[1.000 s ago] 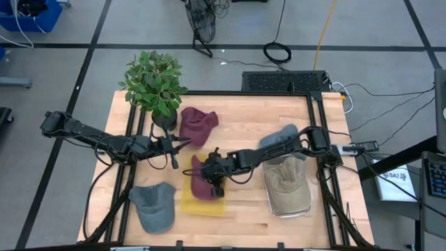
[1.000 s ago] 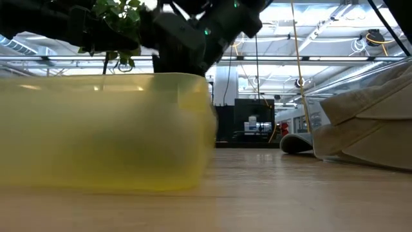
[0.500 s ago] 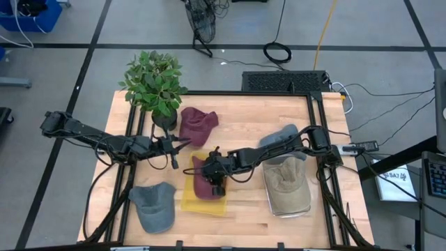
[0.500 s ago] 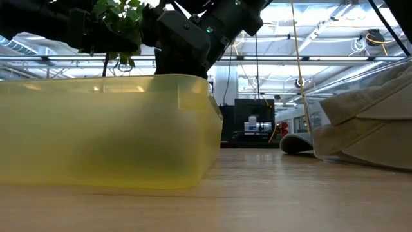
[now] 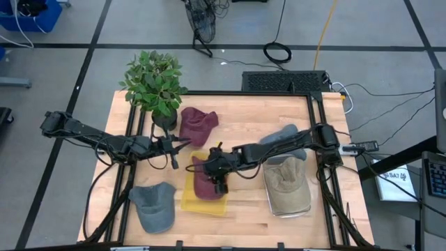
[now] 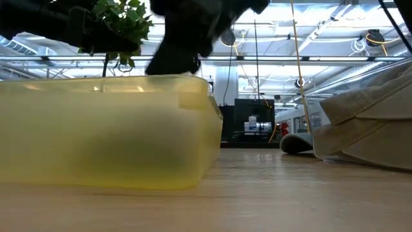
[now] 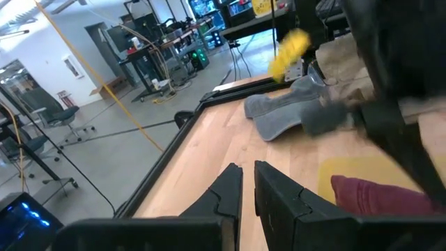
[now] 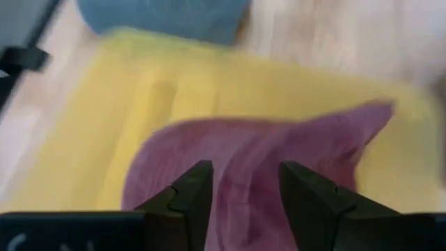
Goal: Pick & Place hat
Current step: Put the red cap into the yellow bin
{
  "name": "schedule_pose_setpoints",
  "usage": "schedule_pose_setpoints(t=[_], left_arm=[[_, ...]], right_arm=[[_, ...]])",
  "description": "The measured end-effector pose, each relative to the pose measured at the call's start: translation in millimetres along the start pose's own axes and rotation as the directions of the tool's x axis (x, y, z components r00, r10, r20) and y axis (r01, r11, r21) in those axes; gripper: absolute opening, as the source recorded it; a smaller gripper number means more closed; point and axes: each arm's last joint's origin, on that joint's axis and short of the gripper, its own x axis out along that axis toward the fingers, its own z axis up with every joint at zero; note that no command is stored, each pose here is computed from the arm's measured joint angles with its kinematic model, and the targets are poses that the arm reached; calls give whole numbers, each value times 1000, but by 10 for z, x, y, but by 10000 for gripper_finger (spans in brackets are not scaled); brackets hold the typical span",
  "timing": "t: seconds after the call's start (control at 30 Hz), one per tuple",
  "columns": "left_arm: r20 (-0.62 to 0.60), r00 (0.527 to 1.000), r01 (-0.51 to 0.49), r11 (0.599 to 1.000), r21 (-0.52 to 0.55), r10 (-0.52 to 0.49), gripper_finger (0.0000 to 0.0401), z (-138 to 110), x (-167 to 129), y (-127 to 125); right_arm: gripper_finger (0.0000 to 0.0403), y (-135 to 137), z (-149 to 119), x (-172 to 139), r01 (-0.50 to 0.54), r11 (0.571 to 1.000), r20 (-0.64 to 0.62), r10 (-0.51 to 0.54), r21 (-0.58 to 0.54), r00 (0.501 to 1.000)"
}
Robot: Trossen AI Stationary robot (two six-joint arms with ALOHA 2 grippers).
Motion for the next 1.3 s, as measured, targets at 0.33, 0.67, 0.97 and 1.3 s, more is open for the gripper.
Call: schedule_pose_setpoints(t=[0.33, 0.67, 0.97, 1.3], left_arm=[[9, 1000, 1, 1000, 19, -1, 47, 9, -2, -2], [13, 1000, 11, 1000, 13, -11, 47, 16, -11, -19], [14, 1000, 11, 998, -66, -11, 46, 16, -11, -18], [48, 999, 2, 997, -80, 2, 47, 52, -11, -5]], right_arm=[[16, 305, 375, -1406, 43, 977, 205, 1, -207, 979], [2, 340, -155, -2805, 184, 973, 575, -70, -142, 815], [1, 146, -1300, -2996, 245, 969, 734, -154, -16, 662], [0, 32, -2111, -2557, 266, 964, 802, -170, 15, 573]])
